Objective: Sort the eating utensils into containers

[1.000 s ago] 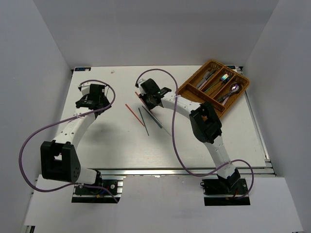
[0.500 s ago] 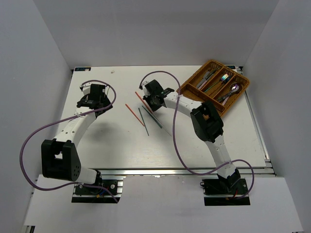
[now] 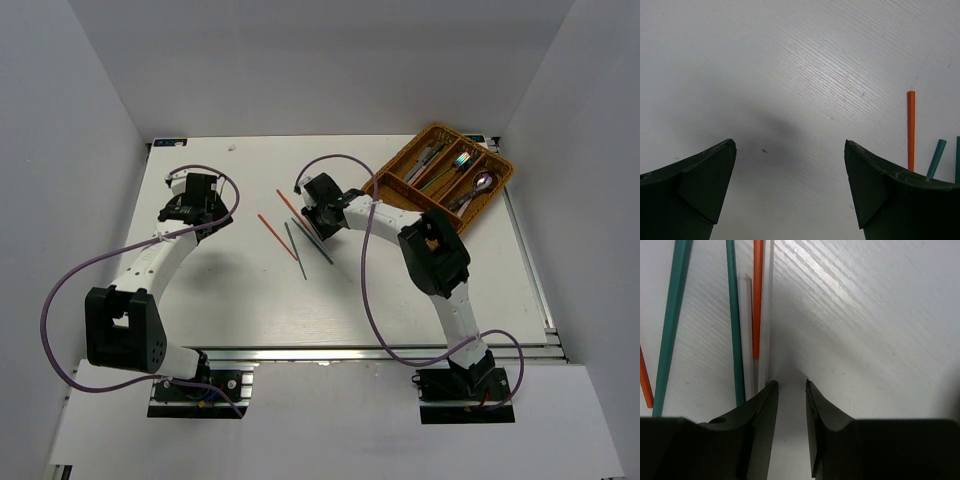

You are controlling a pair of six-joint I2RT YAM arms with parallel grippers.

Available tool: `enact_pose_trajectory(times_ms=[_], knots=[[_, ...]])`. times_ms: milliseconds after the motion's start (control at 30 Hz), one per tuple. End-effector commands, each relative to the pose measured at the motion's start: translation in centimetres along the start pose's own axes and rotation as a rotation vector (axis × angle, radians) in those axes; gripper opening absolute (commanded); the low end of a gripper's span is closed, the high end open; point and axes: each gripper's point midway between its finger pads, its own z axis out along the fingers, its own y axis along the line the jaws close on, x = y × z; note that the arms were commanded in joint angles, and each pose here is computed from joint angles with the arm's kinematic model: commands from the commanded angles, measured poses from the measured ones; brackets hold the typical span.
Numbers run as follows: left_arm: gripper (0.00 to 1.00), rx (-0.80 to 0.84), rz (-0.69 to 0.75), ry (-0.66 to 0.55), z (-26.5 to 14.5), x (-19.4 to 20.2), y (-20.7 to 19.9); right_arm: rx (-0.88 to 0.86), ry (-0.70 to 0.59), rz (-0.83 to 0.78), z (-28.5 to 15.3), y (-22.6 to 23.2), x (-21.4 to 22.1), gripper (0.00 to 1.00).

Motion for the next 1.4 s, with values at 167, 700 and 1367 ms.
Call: enact_pose_trajectory(times_ms=[167, 700, 1367], knots=[[0.98, 0.025, 0.004, -0.008, 0.0, -0.1, -0.5, 0.034, -0.116, 0.049, -3.7, -0.5, -3.0, 0.33], [0.98, 0.051, 0.008, 0.008, 0.1, 0.2, -1.0, -0.087, -0.103, 0.029, -3.0, 2.4, -3.5, 0.27], [0.98, 0.081, 0.017, 0.029, 0.2, 0.7, -1.6, -0.028, -0.047, 0.009, -0.2, 1.6, -2.3, 0.26]])
